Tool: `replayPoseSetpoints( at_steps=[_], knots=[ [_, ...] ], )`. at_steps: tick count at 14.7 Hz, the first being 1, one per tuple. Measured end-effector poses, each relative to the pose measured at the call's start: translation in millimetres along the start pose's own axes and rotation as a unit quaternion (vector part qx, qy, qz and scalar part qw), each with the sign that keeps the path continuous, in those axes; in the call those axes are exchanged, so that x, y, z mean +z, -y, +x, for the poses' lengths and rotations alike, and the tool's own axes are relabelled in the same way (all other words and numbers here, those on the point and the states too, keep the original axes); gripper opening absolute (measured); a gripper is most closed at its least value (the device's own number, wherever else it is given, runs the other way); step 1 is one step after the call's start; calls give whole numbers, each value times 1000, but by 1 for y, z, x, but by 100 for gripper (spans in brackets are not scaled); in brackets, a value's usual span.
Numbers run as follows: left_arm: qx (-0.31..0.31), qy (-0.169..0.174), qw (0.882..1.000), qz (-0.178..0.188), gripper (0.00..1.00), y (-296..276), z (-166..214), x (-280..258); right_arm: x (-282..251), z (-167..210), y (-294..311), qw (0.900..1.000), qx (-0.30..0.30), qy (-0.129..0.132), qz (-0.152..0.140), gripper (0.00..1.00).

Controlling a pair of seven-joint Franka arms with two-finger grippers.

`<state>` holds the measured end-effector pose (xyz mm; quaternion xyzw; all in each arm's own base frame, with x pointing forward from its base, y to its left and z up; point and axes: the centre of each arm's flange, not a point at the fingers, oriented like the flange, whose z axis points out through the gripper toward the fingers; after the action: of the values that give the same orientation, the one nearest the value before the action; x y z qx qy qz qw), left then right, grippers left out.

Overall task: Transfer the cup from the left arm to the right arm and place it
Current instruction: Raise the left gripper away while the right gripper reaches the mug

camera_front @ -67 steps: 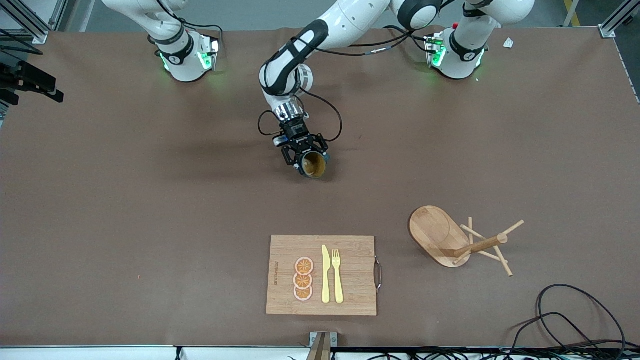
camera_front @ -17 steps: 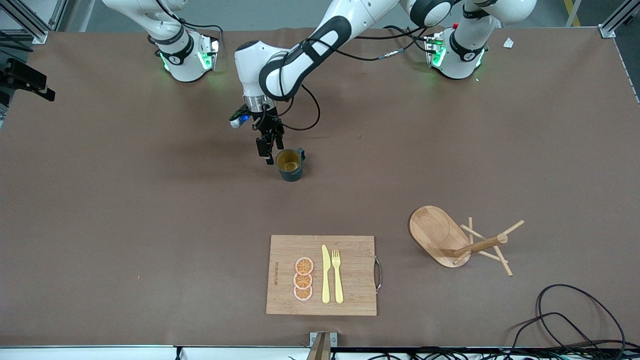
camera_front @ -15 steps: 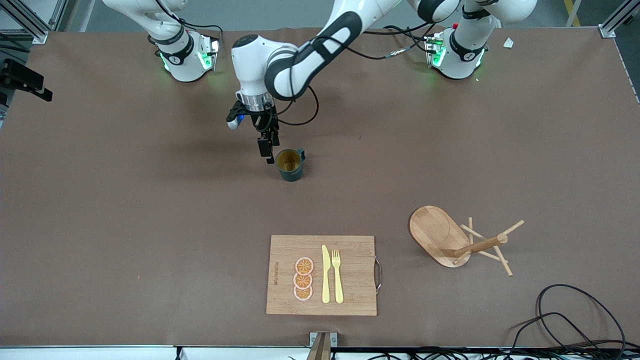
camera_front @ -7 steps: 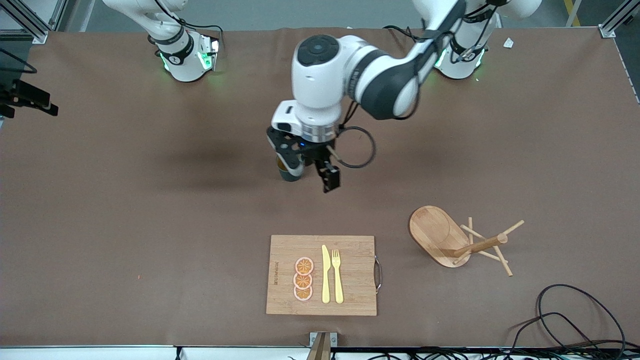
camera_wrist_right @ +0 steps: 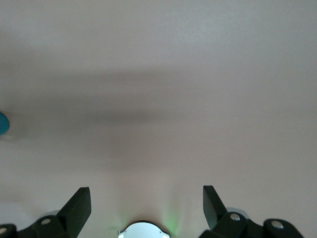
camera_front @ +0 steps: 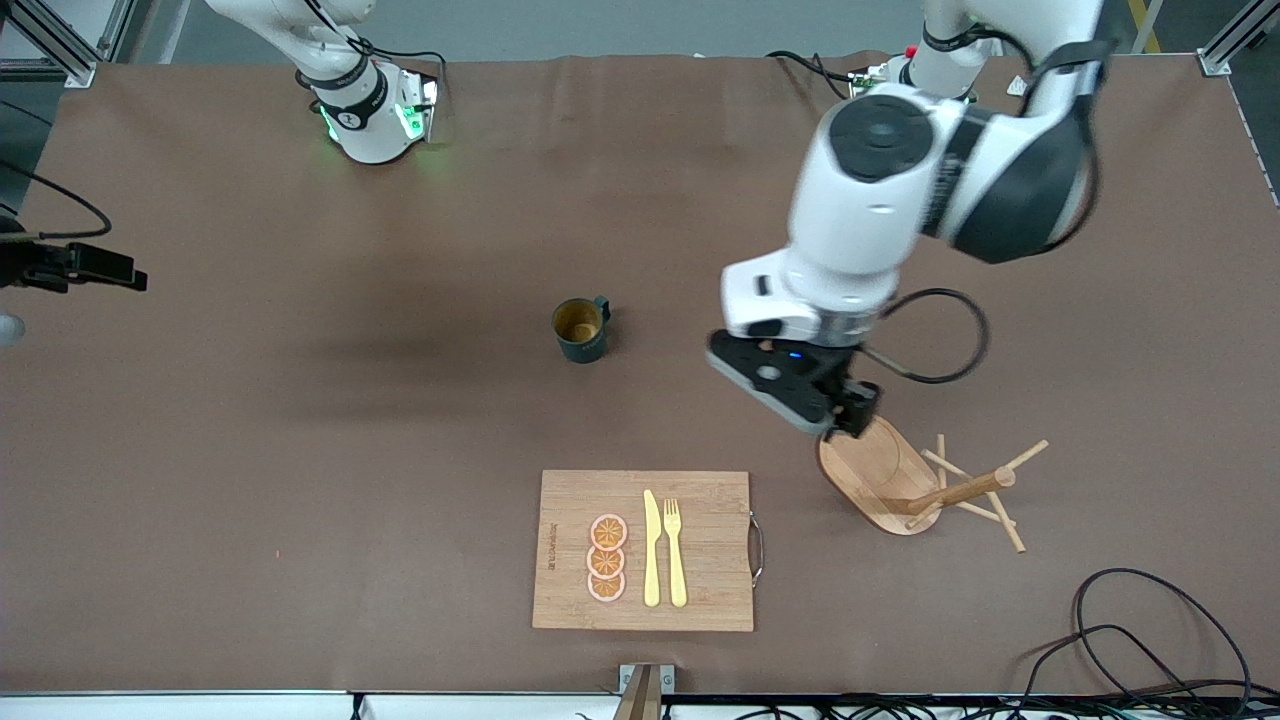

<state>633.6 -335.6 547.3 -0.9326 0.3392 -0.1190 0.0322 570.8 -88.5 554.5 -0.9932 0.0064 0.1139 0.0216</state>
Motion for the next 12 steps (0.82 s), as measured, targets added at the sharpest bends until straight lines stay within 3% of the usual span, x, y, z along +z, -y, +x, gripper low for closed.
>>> replayPoseSetpoints(
  at_steps=[2, 7, 12],
  knots=[
    [-42, 5, 999, -12, 100, 46, -19, -17, 5, 2, -2, 1000, 13, 3, 1, 100],
    [-143, 36, 988, -44, 100, 154, -86, -54, 13, 10, 44, 993, 121, -2, -4, 100],
    [-238, 102, 963, -71, 100, 197, -149, -84, 49, 20, 136, 976, 219, -2, 9, 100]
  ],
)
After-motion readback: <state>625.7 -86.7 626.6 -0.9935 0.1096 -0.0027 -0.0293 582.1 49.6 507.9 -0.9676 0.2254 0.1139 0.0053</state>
